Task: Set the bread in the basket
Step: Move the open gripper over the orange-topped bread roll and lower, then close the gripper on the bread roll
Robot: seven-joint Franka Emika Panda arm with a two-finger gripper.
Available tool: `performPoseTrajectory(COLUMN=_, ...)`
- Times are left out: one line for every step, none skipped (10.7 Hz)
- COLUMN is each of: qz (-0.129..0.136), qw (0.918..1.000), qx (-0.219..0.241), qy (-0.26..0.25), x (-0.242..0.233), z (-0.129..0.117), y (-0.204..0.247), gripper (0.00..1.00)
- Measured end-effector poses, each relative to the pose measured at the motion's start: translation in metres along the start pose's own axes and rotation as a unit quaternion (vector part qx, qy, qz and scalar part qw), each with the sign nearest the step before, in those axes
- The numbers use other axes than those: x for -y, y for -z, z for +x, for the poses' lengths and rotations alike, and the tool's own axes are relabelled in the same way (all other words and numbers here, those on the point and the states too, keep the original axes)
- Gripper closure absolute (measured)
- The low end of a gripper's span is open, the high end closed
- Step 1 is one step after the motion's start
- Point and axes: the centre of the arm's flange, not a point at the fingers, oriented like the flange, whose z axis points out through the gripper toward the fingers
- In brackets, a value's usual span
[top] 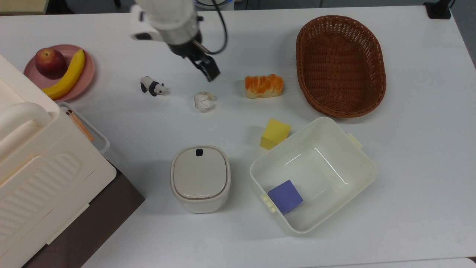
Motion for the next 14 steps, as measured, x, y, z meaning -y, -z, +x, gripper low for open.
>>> performPoseTrajectory(qz=-0.006, qw=1.0000, qx=0.003, qy=0.003, x=0.007, z=-0.013, y=-0.019, gripper=0.00)
performPoseTrajectory(qz=-0.013, qw=0.9999, qx=0.007, qy=-0.005, x=0.011, z=-0.024, y=-0.036, gripper=0.00)
performPoseTrajectory(qz=-0.017, qw=0.9997, qx=0.008, qy=-0.013, x=0.012, z=-0.030, y=-0.053, gripper=0.00)
performPoseTrajectory(qz=-0.008, qw=0.9998, qx=0.011, qy=-0.016, x=0.015, z=-0.036, y=-0.071, gripper=0.00)
performPoseTrajectory(qz=0.009, qw=0.9997, qx=0.011, qy=-0.018, x=0.021, z=-0.042, y=-0.084, gripper=0.00)
performPoseTrajectory(qz=0.022, qw=0.9994, qx=0.004, qy=-0.025, x=0.027, z=-0.048, y=-0.090, gripper=0.00)
performPoseTrajectory(qz=0.031, qw=0.9989, qx=-0.003, qy=-0.035, x=0.032, z=-0.051, y=-0.092, gripper=0.00)
performPoseTrajectory(qz=0.041, qw=0.9982, qx=-0.008, qy=-0.044, x=0.040, z=-0.056, y=-0.092, gripper=0.00)
performPoseTrajectory(qz=0.045, qw=0.9978, qx=-0.010, qy=-0.049, x=0.049, z=-0.064, y=-0.097, gripper=0.00)
performPoseTrajectory(qz=0.043, qw=0.9978, qx=-0.011, qy=-0.049, x=0.060, z=-0.076, y=-0.107, gripper=0.00)
performPoseTrajectory(qz=0.042, qw=0.9977, qx=-0.012, qy=-0.051, x=0.073, z=-0.089, y=-0.117, gripper=0.00)
performPoseTrajectory(qz=0.039, qw=0.9979, qx=-0.012, qy=-0.050, x=0.085, z=-0.103, y=-0.129, gripper=0.00)
performPoseTrajectory(qz=0.033, qw=0.9984, qx=-0.010, qy=-0.046, x=0.096, z=-0.116, y=-0.141, gripper=0.00)
performPoseTrajectory(qz=0.027, qw=0.9987, qx=-0.009, qy=-0.043, x=0.103, z=-0.127, y=-0.150, gripper=0.00)
